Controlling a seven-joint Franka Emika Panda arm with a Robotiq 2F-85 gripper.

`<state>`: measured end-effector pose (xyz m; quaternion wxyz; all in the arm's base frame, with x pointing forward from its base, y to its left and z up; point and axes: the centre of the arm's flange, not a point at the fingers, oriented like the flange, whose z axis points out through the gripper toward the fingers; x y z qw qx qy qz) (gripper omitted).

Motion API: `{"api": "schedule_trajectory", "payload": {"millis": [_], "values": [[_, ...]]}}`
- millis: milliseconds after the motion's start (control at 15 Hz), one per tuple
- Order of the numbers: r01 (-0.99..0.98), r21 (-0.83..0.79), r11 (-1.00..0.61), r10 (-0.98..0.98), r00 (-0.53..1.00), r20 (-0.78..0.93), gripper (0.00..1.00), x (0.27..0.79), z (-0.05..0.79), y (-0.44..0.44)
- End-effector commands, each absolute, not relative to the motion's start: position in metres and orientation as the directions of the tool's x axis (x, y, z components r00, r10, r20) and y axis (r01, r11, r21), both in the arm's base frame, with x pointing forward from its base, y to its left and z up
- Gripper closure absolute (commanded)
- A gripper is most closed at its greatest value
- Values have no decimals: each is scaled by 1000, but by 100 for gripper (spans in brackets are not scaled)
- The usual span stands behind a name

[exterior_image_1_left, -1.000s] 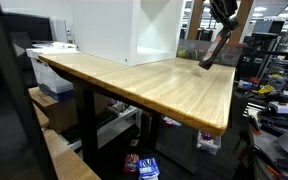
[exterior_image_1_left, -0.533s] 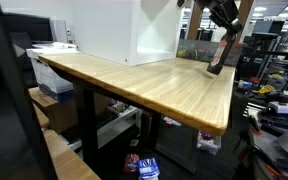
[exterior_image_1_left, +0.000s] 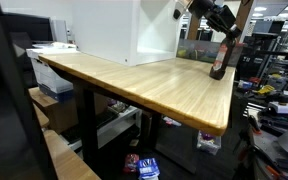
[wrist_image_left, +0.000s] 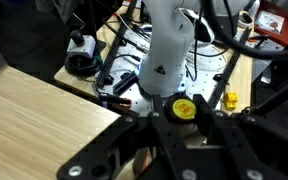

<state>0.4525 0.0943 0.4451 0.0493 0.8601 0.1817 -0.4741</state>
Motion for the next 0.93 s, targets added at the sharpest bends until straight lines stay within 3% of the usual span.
{"api": "schedule_trajectory", "payload": {"millis": [0,400,467,533,600,867], "values": [[368,-50,-928,220,437,-872,91,460,441,98],[369,-30,-929,188,400,-897,91,466,433,99],[369,-29,-929,186,395,-900,87,466,432,99],[371,-29,-928,184,391,-902,41,467,431,99],[372,-28,-928,182,386,-904,40,468,431,99],[377,-25,-926,181,385,-905,20,469,430,99]]}}
